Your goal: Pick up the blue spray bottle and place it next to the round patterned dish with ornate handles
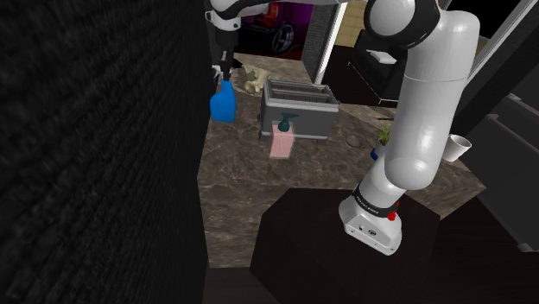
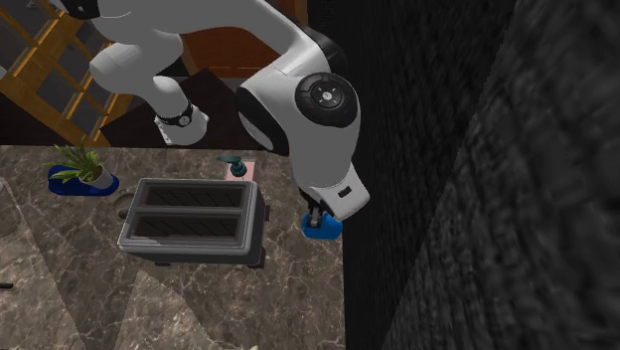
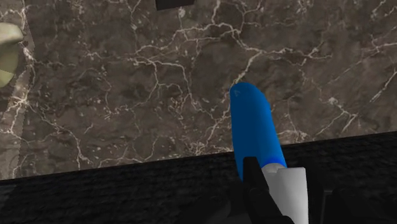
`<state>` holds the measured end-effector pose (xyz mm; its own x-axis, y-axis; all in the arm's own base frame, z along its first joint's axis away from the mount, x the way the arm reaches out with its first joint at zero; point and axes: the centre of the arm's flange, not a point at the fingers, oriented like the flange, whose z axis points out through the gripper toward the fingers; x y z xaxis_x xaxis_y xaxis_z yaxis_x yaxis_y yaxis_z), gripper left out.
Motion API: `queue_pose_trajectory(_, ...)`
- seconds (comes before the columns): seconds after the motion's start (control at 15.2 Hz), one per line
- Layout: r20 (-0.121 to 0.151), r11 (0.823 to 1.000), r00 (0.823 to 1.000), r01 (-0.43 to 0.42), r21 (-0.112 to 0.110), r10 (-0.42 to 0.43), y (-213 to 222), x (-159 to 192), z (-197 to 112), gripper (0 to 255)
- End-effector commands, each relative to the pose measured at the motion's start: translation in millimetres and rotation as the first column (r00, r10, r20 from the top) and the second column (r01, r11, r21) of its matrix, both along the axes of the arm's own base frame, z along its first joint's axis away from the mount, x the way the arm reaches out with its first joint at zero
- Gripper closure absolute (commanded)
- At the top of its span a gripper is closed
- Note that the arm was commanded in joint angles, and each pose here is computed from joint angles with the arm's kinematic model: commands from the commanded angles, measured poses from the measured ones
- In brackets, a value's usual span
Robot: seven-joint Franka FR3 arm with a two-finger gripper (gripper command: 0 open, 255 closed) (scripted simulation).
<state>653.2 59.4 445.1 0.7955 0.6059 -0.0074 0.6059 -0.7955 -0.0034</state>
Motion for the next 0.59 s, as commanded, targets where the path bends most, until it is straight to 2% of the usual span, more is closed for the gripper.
queue_pose_trajectory(0.0, 0.0, 1.0, 1.0, 0.0, 0.0, 0.0, -0.3, -0.7, 10.8, 255)
queue_pose_trajectory(0.53, 0.0, 1.0, 1.0, 0.0, 0.0, 0.0, -0.3, -0.7, 53.1, 255)
